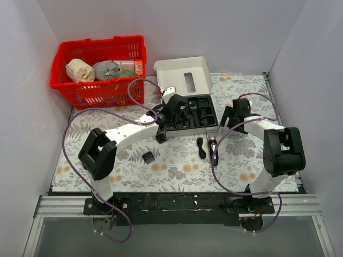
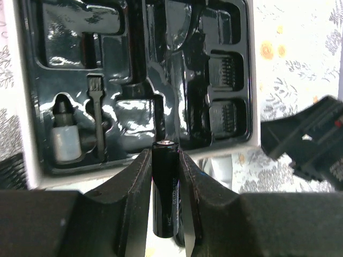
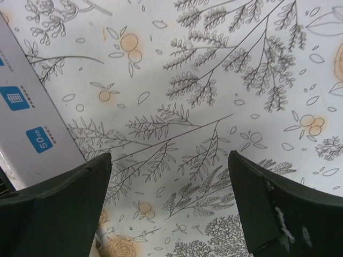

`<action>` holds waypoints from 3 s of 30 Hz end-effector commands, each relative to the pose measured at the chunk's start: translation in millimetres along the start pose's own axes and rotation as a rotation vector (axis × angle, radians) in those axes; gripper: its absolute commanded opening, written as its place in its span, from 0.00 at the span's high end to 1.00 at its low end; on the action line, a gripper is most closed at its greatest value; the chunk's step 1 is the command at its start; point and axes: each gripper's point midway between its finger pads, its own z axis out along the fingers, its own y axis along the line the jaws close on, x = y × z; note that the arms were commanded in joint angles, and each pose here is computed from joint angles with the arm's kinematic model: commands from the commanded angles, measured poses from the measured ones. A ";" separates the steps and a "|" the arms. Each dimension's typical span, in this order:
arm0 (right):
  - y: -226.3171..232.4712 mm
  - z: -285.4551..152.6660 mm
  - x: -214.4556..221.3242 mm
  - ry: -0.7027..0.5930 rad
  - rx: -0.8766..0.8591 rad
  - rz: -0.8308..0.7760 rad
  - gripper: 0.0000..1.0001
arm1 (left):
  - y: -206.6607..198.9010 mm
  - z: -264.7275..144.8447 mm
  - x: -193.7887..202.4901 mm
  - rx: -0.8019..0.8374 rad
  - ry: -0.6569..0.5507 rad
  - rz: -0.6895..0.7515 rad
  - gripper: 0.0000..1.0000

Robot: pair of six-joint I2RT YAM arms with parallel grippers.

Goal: Sort the hair-cutting tools

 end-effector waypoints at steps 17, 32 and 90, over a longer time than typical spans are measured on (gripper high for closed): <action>25.7 -135.3 -41.9 -0.341 -0.149 0.015 0.03 | 9.3 145.8 -60.6 -0.105 -0.040 0.047 1.00; 41.4 -135.4 -17.3 -0.335 -0.205 -0.063 0.03 | 0.0 178.3 -55.6 -0.005 0.019 0.157 1.00; 226.5 -88.2 -63.0 -0.125 -0.532 -0.338 0.99 | 62.6 -42.4 -123.1 -0.070 -0.144 0.043 0.02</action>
